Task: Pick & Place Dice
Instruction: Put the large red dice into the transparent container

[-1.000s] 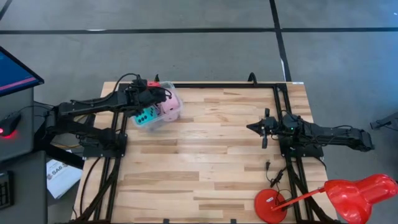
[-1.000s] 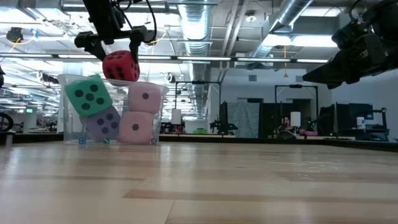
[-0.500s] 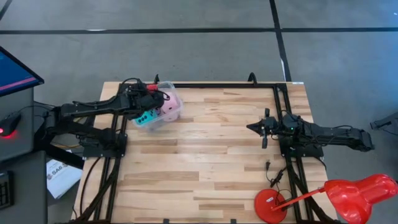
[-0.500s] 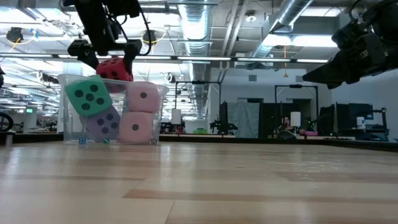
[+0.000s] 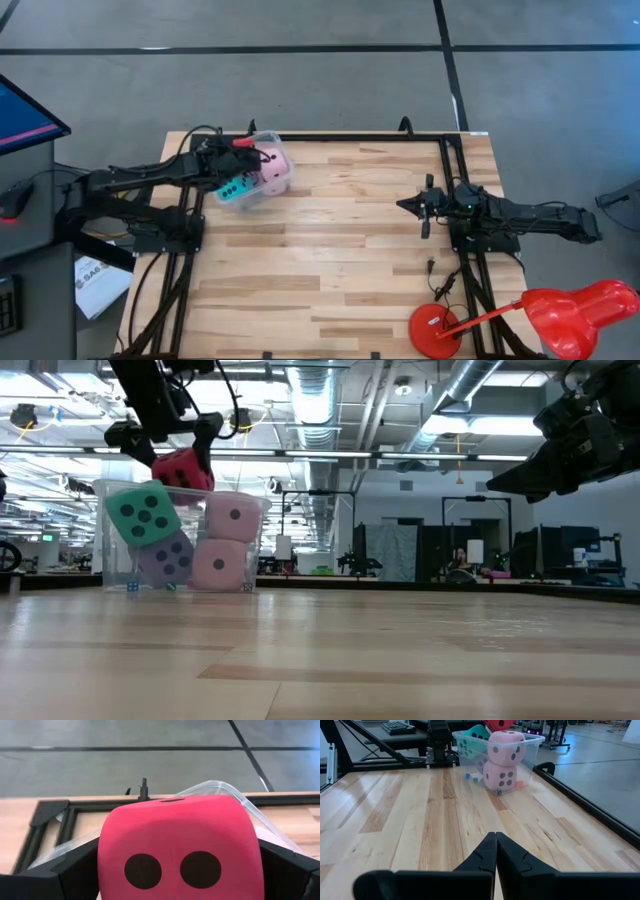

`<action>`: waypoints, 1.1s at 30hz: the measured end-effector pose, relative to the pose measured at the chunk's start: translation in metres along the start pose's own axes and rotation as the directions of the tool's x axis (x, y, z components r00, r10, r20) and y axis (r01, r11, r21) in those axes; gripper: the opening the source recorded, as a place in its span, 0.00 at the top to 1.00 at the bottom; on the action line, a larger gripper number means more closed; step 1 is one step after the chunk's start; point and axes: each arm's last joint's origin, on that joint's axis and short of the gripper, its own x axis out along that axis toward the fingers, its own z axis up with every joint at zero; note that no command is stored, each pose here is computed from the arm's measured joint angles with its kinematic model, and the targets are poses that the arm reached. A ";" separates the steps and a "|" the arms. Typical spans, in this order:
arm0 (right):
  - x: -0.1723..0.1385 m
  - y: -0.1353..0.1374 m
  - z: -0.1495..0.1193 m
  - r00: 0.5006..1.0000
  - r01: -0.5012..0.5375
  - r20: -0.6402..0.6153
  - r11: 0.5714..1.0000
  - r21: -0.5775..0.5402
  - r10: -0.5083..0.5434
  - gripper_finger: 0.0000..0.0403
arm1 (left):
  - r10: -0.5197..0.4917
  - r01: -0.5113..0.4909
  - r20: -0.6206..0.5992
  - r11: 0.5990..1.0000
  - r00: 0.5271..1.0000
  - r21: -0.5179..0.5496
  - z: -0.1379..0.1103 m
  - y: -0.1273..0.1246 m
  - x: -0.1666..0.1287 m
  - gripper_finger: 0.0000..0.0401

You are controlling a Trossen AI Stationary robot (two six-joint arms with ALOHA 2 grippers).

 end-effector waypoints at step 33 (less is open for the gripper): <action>0.014 0.001 0.034 0.949 -0.011 0.315 0.999 0.041 -0.002 1.00 | -0.116 0.106 0.014 0.940 0.993 0.326 0.006 -0.002 -0.012 0.01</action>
